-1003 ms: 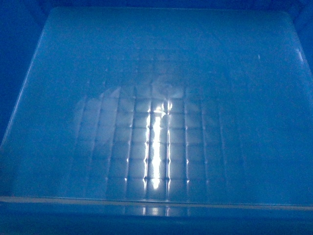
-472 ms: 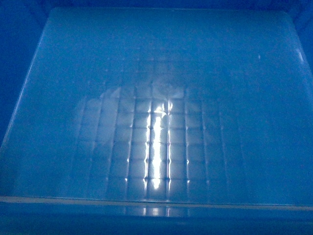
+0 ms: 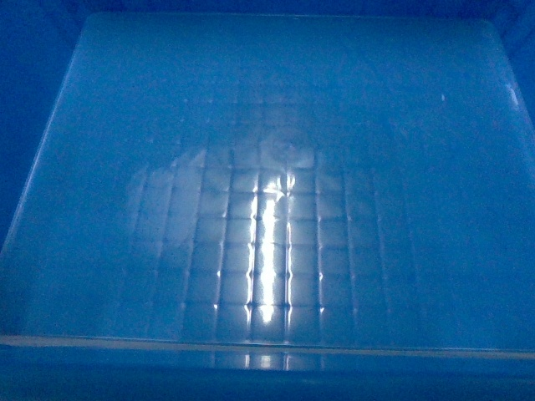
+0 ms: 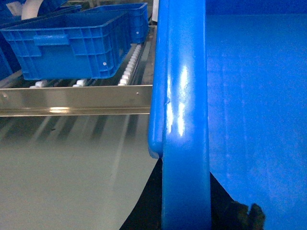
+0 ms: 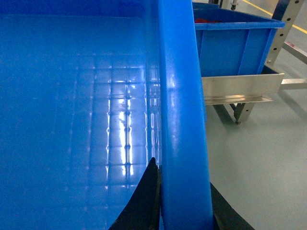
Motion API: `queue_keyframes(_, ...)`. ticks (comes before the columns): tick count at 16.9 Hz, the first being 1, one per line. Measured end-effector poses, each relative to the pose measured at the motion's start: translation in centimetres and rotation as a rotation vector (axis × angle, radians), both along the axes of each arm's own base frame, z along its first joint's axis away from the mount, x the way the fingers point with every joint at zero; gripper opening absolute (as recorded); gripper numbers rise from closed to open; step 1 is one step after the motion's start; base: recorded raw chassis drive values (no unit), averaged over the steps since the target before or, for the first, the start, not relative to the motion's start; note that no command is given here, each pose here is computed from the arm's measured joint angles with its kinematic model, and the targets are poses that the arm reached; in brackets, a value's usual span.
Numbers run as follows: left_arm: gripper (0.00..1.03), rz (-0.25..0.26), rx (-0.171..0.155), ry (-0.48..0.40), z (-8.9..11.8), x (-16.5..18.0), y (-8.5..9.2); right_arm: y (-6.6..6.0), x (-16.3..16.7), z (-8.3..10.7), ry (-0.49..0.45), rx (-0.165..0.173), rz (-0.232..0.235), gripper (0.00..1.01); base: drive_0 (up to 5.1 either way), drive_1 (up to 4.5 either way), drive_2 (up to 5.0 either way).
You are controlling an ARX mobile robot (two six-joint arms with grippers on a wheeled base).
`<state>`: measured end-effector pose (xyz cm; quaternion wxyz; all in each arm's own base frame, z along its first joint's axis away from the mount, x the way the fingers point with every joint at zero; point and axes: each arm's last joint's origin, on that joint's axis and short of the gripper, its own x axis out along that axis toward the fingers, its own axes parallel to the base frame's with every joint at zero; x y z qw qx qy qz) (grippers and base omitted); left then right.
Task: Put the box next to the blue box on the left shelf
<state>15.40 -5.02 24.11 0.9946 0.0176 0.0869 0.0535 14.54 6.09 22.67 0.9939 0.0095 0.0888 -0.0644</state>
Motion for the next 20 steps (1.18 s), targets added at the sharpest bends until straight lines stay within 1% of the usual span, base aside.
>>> queue_keyframes(14, 0.1, -0.002, 0.001, -0.001, 0.01, -0.02, -0.02, 0.01, 0.0, 0.0, 0.0, 0.0, 0.0, 0.1, 0.1, 4.35, -4.2)
queue_keyframes(19, 0.1, -0.001, 0.001, -0.002, 0.02, -0.01, -0.03, -0.01, -0.01, 0.02, -0.001, 0.0, -0.001, 0.1, -2.7, 5.18, -1.9)
queue_keyframes(20, 0.1, -0.002, 0.0, -0.003, 0.03, -0.01, -0.03, -0.01, -0.01, 0.03, -0.003, 0.001, -0.001, 0.1, 0.1, 3.97, -3.8)
